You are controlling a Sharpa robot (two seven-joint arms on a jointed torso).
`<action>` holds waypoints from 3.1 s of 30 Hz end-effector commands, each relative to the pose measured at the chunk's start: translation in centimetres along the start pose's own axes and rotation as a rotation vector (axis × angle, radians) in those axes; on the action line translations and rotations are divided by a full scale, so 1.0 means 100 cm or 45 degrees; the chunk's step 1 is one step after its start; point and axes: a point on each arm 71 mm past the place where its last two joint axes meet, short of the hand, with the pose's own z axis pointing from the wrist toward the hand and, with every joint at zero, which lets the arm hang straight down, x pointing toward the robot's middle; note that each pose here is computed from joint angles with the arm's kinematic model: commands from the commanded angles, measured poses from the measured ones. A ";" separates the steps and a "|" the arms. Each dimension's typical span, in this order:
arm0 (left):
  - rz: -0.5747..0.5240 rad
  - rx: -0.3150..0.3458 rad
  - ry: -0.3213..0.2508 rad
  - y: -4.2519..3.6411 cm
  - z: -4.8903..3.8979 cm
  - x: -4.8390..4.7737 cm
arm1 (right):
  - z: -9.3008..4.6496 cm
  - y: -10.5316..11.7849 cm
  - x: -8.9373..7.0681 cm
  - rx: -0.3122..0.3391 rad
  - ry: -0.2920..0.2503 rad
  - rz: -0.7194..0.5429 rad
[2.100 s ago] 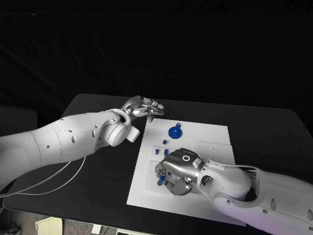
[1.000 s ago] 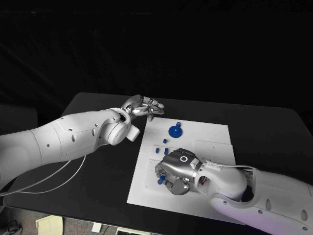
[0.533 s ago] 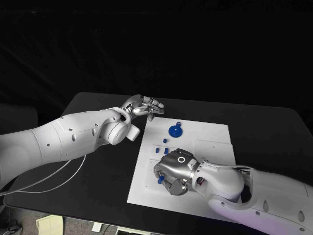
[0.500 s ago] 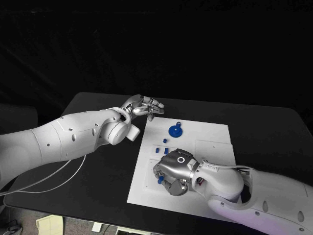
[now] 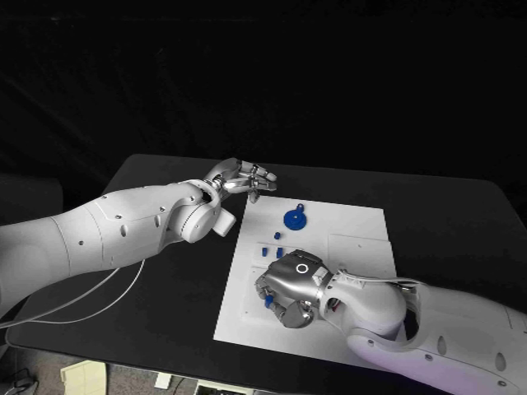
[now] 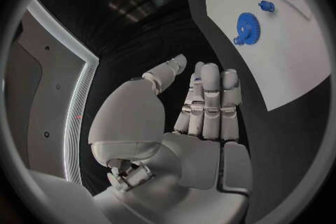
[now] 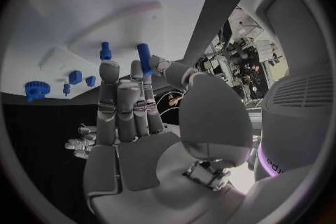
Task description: Assemble the parts on the task board
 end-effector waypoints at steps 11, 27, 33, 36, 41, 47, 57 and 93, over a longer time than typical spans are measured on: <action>-0.012 0.001 0.016 -0.0007 0.0002 0.0013 | -0.005 -0.001 0.008 0.004 -0.009 0.094; -0.010 -0.004 0.011 0.0001 -0.0004 -0.0005 | -0.016 -0.006 -0.002 0.032 -0.126 0.159; -0.010 -0.004 0.009 0.0004 -0.0007 -0.0011 | -0.027 -0.021 -0.018 0.081 -0.174 0.296; -0.009 -0.002 0.005 0.0005 -0.0011 -0.0020 | -0.036 -0.037 -0.029 0.136 -0.182 0.360; -0.006 0.000 -0.005 0.0010 -0.0017 -0.0042 | -0.057 -0.073 -0.043 0.291 -0.125 0.567; -0.003 0.004 -0.015 0.0020 -0.0022 -0.0064 | -0.087 -0.111 -0.061 0.435 -0.098 0.728; -0.010 -0.011 -0.013 0.0091 -0.0028 -0.0039 | -0.135 -0.150 -0.042 0.733 0.245 0.964; -0.024 -0.024 0.012 0.0148 -0.0144 0.0002 | -0.143 -0.122 0.026 1.027 0.640 1.007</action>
